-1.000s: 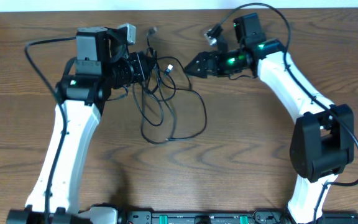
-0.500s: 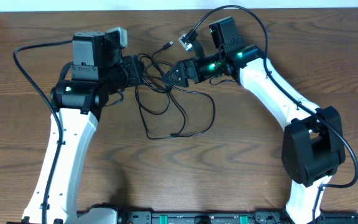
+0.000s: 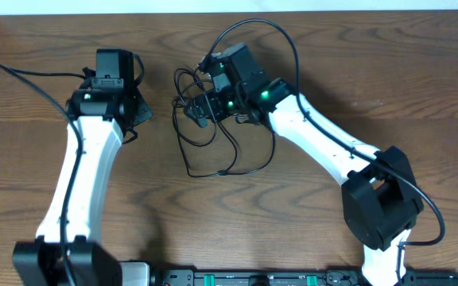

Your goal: Untangle cables

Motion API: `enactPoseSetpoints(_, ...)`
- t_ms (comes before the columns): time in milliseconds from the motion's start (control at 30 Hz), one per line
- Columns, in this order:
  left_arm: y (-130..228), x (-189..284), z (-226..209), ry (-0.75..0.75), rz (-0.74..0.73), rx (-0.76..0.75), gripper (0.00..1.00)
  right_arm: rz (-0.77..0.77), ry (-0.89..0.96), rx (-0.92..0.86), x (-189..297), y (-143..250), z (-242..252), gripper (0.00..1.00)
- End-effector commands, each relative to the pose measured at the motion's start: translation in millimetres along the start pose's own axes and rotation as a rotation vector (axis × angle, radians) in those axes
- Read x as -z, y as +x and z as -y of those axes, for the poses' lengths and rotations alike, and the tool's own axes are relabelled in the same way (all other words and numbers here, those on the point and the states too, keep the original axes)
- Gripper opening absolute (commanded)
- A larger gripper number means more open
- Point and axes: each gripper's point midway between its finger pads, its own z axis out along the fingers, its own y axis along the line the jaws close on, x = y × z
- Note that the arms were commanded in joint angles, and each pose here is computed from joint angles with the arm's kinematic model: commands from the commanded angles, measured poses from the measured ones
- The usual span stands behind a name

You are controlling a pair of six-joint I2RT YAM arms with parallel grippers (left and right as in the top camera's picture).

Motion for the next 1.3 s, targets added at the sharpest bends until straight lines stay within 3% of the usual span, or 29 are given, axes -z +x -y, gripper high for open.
enactPoseSetpoints(0,-1,-15,-6,-0.034,-0.035,0.04,0.27,0.098,0.146,0.012,9,-23,20,0.99)
enactPoseSetpoints(333,-9,-32,-47,-0.063,-0.084,0.256,0.38,0.129,0.112,0.041,-49,-15,24,0.99)
enactPoseSetpoints(467,-9,-33,-54,-0.064,-0.094,0.274,0.43,0.184,0.09,0.065,-68,-20,19,0.99)
enactPoseSetpoints(533,-9,-33,-54,-0.063,-0.094,0.275,0.5,0.204,0.097,0.072,-76,-20,20,0.99)
enactPoseSetpoints(567,-9,-33,-54,-0.063,-0.094,0.275,0.6,0.214,0.109,0.074,-83,-19,23,0.99)
enactPoseSetpoints(733,-9,-33,-53,-0.063,-0.094,0.274,0.69,0.221,0.108,0.089,-116,-2,26,0.94)
enactPoseSetpoints(900,-8,-33,-54,-0.064,-0.097,0.274,0.69,0.221,0.139,0.046,-124,4,33,0.72)
enactPoseSetpoints(967,-7,-33,-54,-0.065,-0.099,0.273,0.7,0.222,0.169,0.042,-123,4,39,0.4)
enactPoseSetpoints(1000,-7,-33,-54,-0.067,-0.101,0.273,0.69,0.215,0.199,0.035,-122,6,46,0.15)
enactPoseSetpoints(1033,-6,-33,-54,-0.068,-0.105,0.271,0.69,0.21,0.208,0.031,-121,7,49,0.04)
enactPoseSetpoints(1267,-4,-33,-55,-0.072,-0.114,0.27,0.69,0.171,0.198,-0.04,-104,5,64,0.01)
